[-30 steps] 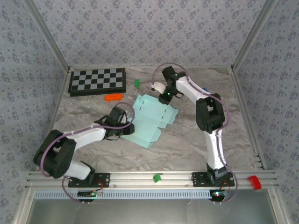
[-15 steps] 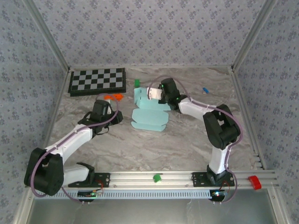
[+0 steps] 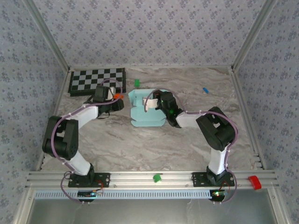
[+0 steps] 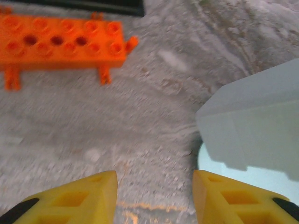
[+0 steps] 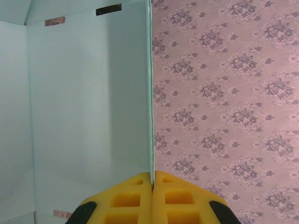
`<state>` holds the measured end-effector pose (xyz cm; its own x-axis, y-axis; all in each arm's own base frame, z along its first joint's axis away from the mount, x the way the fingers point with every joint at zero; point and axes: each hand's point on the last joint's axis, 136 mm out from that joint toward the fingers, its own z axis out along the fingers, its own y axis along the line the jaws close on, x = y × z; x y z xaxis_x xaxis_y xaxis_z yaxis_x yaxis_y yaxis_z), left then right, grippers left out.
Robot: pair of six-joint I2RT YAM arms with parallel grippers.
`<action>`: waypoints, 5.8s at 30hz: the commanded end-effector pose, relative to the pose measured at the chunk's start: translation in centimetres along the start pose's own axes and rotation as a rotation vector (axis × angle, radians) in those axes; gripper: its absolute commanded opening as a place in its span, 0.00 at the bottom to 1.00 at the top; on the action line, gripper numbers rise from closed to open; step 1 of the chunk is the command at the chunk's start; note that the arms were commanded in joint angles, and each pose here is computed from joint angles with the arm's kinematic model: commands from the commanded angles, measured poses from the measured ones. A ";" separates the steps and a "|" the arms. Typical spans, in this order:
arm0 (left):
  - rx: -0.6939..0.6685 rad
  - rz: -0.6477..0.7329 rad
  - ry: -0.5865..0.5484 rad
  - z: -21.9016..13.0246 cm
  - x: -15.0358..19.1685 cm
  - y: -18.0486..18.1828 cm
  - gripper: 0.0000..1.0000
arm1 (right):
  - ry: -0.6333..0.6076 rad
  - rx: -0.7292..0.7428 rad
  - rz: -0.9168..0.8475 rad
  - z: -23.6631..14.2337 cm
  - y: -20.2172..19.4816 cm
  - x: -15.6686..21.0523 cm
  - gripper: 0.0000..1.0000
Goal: Fold the paper box
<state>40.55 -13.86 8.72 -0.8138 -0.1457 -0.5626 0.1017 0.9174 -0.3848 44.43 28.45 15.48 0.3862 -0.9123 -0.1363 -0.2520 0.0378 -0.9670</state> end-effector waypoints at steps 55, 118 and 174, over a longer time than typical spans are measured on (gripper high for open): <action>0.432 0.404 0.035 6.6 -1.3 -9.3 0.48 | -0.001 -0.196 0.086 0.7 3.3 0.1 0.00; -0.222 0.157 -0.007 0.4 0.1 -6.1 0.05 | 0.482 -0.501 1.347 -4.9 -0.6 2.9 0.12; -0.164 0.020 0.009 0.6 1.7 -6.4 0.05 | 0.671 -0.637 1.417 -5.1 8.1 4.9 0.08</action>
<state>38.85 -20.00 8.20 -0.8331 -0.1043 -0.5432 0.0258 0.9737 -0.2265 39.95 22.20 9.00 -0.8020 -0.3041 -0.5141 -0.4029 0.9109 0.0896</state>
